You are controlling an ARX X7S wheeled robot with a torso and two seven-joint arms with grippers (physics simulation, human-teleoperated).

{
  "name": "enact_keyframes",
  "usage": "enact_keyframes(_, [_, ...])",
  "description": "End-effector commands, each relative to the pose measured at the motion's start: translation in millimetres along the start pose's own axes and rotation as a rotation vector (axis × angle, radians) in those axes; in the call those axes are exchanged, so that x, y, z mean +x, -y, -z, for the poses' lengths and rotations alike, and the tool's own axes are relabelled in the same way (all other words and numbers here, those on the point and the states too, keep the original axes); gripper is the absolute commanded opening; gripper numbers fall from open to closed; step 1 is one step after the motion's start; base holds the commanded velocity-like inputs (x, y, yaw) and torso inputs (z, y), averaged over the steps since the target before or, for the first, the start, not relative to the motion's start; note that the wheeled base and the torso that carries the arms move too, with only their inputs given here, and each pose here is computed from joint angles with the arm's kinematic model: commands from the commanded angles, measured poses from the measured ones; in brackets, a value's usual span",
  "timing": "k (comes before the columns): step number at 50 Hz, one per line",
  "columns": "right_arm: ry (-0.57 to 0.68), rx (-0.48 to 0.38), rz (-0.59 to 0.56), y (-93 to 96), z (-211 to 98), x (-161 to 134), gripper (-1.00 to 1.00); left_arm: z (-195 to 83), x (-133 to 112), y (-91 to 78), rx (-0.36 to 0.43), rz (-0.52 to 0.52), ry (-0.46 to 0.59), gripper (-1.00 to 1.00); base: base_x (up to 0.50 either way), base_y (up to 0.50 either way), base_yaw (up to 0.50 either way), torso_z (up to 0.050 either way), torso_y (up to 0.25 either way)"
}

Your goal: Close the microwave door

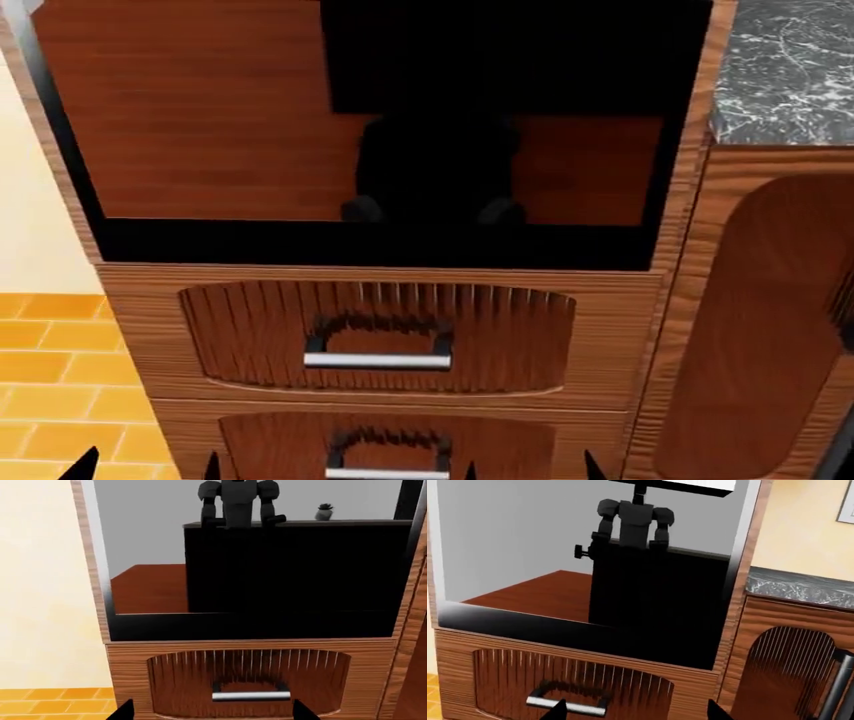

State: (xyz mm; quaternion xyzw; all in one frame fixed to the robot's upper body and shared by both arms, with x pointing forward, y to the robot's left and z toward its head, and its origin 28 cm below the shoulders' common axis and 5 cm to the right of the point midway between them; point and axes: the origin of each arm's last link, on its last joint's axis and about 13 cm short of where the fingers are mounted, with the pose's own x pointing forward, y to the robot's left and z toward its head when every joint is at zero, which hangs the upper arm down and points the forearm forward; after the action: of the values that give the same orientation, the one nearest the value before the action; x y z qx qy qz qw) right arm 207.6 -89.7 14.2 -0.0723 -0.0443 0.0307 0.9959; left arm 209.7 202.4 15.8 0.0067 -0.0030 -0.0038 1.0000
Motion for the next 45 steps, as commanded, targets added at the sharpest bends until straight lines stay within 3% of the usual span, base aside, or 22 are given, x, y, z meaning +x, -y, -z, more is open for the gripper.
enact_keyframes(1, [-0.001, -0.007, -0.003, -1.0, -2.3, -1.6, 1.0, -0.1, -0.1, 0.7, 0.001, 0.001, 0.001, 1.0, 0.0, 0.5, 0.0, 0.0, 0.0])
enact_keyframes(27, [0.001, -0.008, -0.009, -0.5, 0.0, -0.3, 1.0, -0.7, -0.5, 1.0, 0.002, 0.001, 0.001, 1.0, 0.0, 0.5, 0.0, 0.0, 0.0])
enact_keyframes(28, [0.0, -0.008, -0.009, -0.5, -0.1, -0.1, 1.0, -5.5, 6.4, -15.2, 0.002, 0.001, 0.001, 1.0, 0.0, 0.5, 0.0, 0.0, 0.0])
enact_keyframes(45, [0.0, -0.012, -0.009, 0.4, 4.4, 2.0, 1.0, -5.6, 6.4, -15.3, 0.002, 0.002, 0.001, 1.0, 0.0, 0.5, 0.0, 0.0, 0.0])
